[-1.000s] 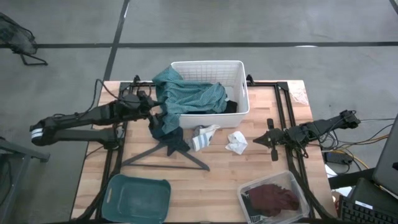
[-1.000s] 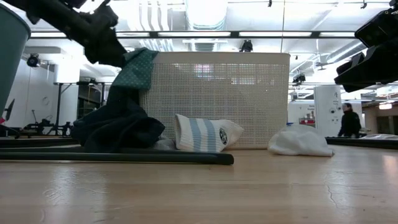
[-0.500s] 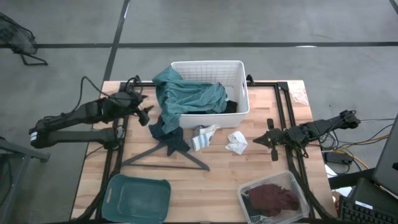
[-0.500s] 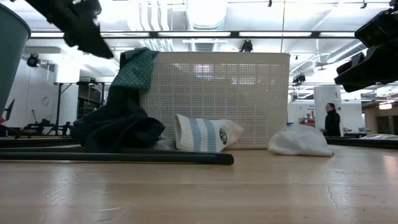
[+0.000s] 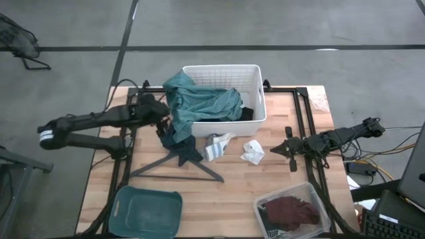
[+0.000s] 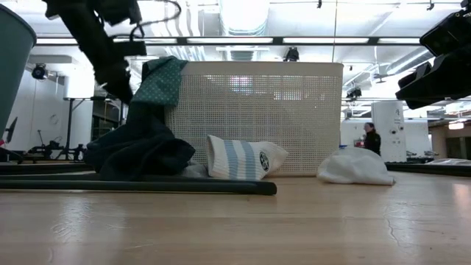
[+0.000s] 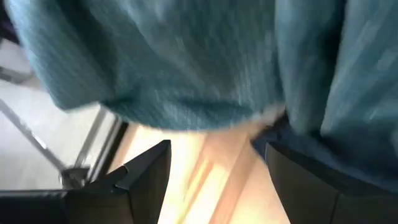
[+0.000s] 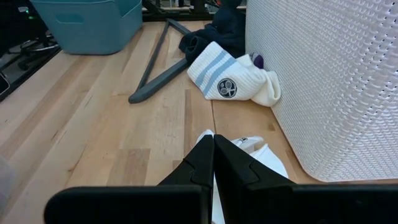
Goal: Pick & Place Cloths
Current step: Put the blue polo into the white laundry bin
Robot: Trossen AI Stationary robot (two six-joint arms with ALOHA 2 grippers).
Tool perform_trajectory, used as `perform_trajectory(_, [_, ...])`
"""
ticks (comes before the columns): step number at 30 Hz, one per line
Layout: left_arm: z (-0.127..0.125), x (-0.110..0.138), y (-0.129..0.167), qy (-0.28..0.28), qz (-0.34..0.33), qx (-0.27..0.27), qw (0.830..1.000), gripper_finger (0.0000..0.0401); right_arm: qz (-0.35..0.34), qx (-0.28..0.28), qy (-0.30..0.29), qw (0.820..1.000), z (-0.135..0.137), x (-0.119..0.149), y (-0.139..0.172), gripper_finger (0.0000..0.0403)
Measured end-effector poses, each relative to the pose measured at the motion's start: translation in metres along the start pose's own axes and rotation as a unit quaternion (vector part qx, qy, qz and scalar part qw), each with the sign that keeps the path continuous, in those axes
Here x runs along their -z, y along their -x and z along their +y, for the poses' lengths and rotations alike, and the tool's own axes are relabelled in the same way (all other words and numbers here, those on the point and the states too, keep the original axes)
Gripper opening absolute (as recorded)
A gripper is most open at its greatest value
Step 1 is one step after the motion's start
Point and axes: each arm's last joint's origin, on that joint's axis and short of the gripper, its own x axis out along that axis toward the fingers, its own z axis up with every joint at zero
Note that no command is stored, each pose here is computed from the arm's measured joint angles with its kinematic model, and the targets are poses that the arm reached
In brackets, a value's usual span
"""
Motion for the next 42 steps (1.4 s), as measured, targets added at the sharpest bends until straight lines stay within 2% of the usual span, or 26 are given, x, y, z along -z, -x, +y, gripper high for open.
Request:
perform_trajectory(4, [-0.006,-0.003,-0.011,0.007,0.018,0.01,1.0,0.0266,0.0,0.0,0.0,1.0,0.0,0.0,0.0,0.0008])
perform_trajectory(17, [-0.008,-0.02,-0.014,0.023,-0.052,0.016,0.998,0.0266,0.0,0.0,0.0,1.0,0.0,0.0,0.0,0.0008])
perform_trajectory(19, [-0.008,-0.021,-0.013,0.018,-0.062,0.031,0.997,0.0262,0.0,0.0,0.0,1.0,0.0,0.0,0.0,0.0008])
perform_trajectory(22, [-0.009,-0.023,-0.012,0.019,-0.076,0.041,0.996,0.0232,0.0,0.0,0.0,1.0,0.0,0.0,0.0,0.0008])
perform_trajectory(24, [-0.008,-0.023,-0.011,0.02,-0.079,0.041,0.996,0.0195,0.0,0.0,0.0,1.0,0.0,0.0,0.0,0.0008])
perform_trajectory(30, [-0.008,-0.023,-0.008,0.011,-0.089,0.058,0.994,0.003,0.0,0.0,0.0,1.0,0.0,0.0,0.0,0.0008])
perform_trajectory(31, [-0.008,-0.023,-0.006,0.011,-0.092,0.058,0.994,0.0016,0.0,0.0,0.0,1.0,0.0,0.0,0.0,0.0008])
perform_trajectory(37, [0.005,-0.033,0.017,0.024,-0.137,0.051,0.989,0.0005,0.0,0.0,0.0,1.0,0.0,0.0,0.0,0.0008])
perform_trajectory(42, [0.021,-0.049,0.051,0.035,-0.211,0.072,0.974,0.0003,0.0,0.0,0.0,1.0,0.0,0.0,0.0,0.0008])
